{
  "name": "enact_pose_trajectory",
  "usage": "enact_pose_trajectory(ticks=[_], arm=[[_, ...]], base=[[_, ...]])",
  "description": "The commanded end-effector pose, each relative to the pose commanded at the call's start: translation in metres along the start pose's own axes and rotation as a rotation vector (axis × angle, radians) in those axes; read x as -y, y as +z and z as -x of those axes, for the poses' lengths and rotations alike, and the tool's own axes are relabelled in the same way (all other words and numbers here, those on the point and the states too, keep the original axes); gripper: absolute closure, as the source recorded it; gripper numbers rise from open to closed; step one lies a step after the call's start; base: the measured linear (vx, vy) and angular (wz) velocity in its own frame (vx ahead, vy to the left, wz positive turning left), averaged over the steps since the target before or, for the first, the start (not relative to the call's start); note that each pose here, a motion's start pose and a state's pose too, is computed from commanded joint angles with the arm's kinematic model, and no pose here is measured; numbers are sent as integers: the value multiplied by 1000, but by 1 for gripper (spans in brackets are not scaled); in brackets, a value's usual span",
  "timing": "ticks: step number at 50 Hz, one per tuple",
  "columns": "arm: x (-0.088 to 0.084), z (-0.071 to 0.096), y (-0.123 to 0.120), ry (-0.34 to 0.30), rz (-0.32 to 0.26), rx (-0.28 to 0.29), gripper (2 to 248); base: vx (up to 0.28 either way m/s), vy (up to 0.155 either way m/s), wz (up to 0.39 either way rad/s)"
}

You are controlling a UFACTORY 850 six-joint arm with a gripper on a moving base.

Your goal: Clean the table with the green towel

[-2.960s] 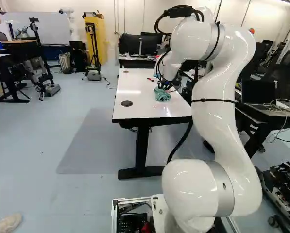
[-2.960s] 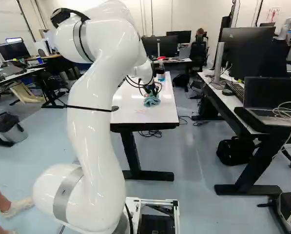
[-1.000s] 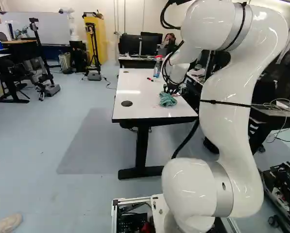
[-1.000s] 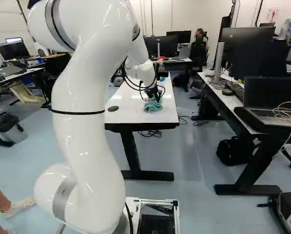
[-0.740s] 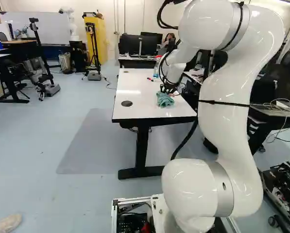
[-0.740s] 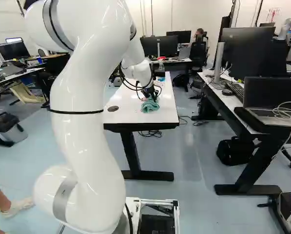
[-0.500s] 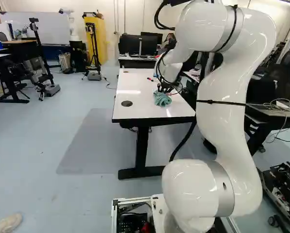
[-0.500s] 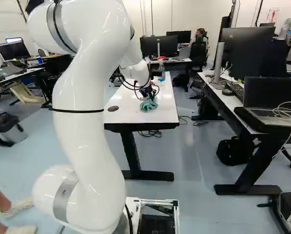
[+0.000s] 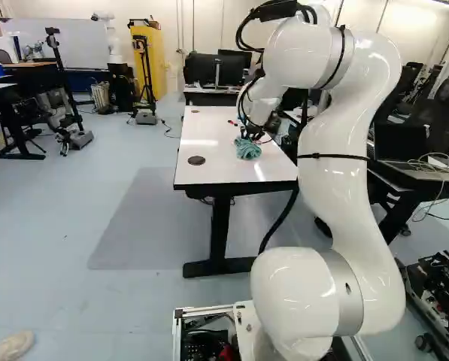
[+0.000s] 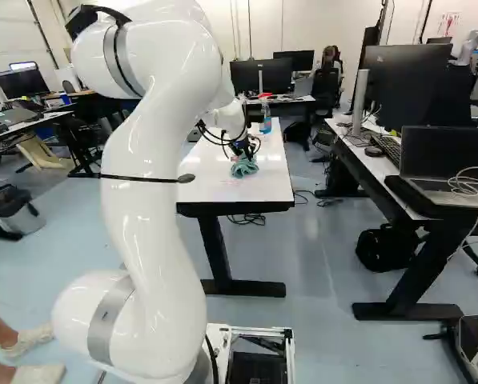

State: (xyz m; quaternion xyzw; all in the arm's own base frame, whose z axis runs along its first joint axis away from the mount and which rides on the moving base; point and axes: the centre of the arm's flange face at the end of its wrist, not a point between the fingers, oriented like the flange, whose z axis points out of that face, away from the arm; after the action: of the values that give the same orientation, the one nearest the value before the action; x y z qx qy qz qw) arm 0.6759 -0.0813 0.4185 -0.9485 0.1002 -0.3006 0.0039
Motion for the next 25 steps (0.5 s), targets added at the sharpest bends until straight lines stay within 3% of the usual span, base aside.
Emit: enact_pose_trajectory(ticks=[14, 25], arm=[[-2, -19, 16, 4, 1, -23, 203], [-17, -26, 21, 22, 13, -32, 203]], base=[[0, 0, 0], [0, 0, 0]])
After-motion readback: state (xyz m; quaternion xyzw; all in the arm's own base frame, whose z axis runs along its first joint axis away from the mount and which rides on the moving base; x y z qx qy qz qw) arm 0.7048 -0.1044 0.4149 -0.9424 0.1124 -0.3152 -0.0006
